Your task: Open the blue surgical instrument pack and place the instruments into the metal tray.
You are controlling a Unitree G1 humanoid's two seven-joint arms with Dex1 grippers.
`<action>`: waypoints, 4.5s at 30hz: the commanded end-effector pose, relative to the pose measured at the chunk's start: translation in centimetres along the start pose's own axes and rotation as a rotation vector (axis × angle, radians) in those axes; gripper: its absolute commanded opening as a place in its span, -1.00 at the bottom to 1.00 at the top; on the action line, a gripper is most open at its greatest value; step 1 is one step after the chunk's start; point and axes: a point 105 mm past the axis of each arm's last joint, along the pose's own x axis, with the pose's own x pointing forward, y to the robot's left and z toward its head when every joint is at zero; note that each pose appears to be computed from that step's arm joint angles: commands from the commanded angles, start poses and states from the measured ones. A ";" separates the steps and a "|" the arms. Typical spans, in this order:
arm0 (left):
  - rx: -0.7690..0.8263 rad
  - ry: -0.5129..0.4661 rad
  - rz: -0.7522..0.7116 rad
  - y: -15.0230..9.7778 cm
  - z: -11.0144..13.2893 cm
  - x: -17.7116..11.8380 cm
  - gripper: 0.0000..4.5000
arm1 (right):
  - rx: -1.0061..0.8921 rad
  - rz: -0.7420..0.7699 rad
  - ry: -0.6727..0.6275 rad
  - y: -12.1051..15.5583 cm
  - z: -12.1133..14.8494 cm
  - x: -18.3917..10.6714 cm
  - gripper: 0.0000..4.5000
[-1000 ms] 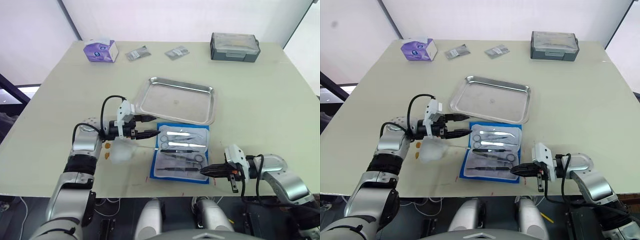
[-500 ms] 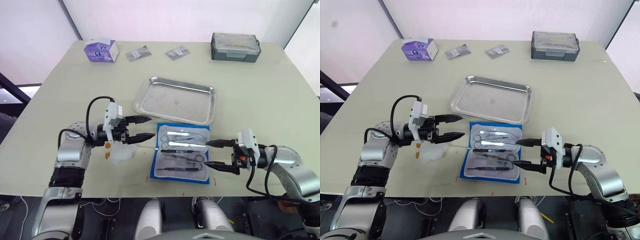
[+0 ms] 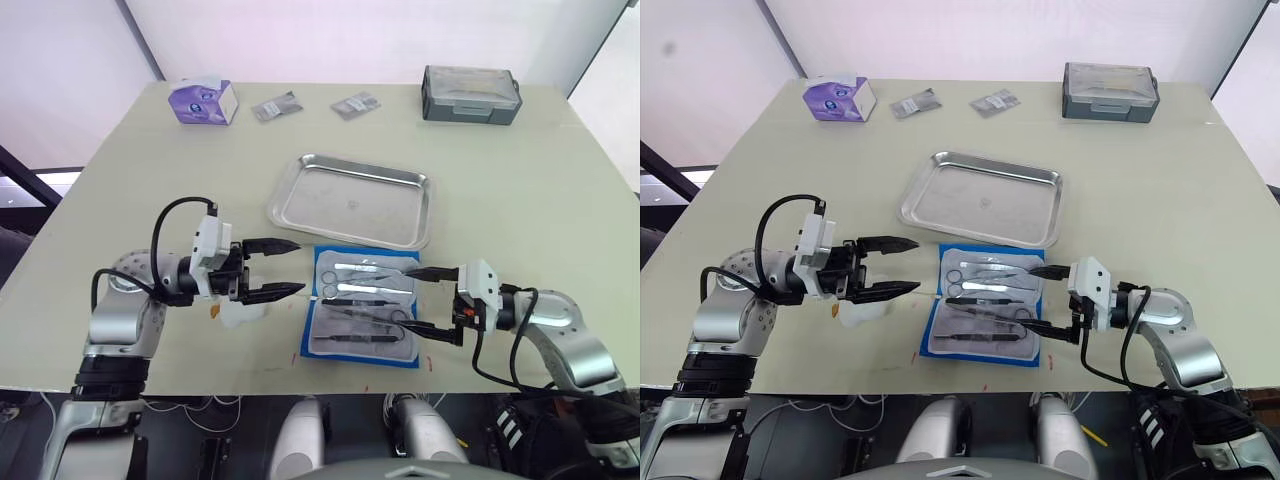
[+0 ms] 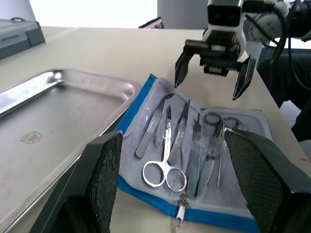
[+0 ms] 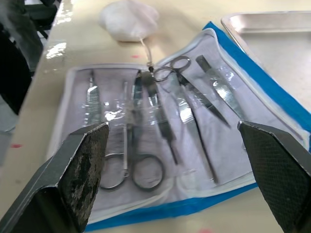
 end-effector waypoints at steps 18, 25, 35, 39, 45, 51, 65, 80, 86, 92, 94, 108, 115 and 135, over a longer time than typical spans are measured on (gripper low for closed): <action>0.017 -0.012 -0.009 -0.5 1.0 -0.1 0.58 | 0.028 0.010 0.069 -0.1 -4.6 1.1 0.97; 0.006 0.014 -0.029 -0.8 0.5 -0.1 0.58 | 0.069 0.025 0.125 0.2 -5.6 1.1 0.97; 0.029 0.054 -0.053 0.5 -0.5 1.3 0.58 | 0.085 0.020 0.179 0.3 -6.6 1.3 0.97; 0.036 0.062 -0.080 1.5 -1.0 2.3 0.58 | 0.088 0.024 0.180 0.4 -6.7 1.4 0.97; 0.074 0.099 -0.120 2.4 -2.1 3.7 0.04 | 0.086 0.023 0.179 0.5 -6.7 1.5 1.00; 0.119 0.147 -0.141 3.3 -3.4 4.8 -0.20 | 0.082 0.020 0.171 0.5 -6.6 1.7 1.00; 0.150 0.233 -0.166 4.9 -5.4 7.2 -0.20 | 0.075 0.019 0.165 0.4 -6.4 2.0 1.00; 0.087 0.326 -0.224 4.9 -6.9 7.7 -0.44 | 0.077 0.022 0.169 0.6 -6.5 1.9 1.00; 0.073 0.378 -0.236 4.9 -7.5 7.6 -0.99 | 0.078 0.021 0.166 0.6 -6.4 2.0 1.00; 0.070 0.380 -0.248 4.8 -7.4 7.6 -0.99 | 0.077 0.020 0.165 0.6 -6.4 2.0 1.00; 0.082 0.358 -0.231 5.2 -6.8 7.8 -0.99 | 0.078 0.023 0.165 0.7 -6.4 2.0 1.00; 0.152 0.344 -0.256 6.2 -4.0 8.1 -0.99 | 0.104 0.042 0.205 1.2 -7.2 2.0 1.00; 0.179 0.344 -0.262 6.4 -2.7 8.2 -0.99 | 0.116 0.046 0.232 1.4 -7.5 1.9 1.00; 0.152 0.409 -0.240 6.2 -2.7 6.8 -0.99 | 0.135 0.046 0.277 1.5 -8.1 1.8 1.00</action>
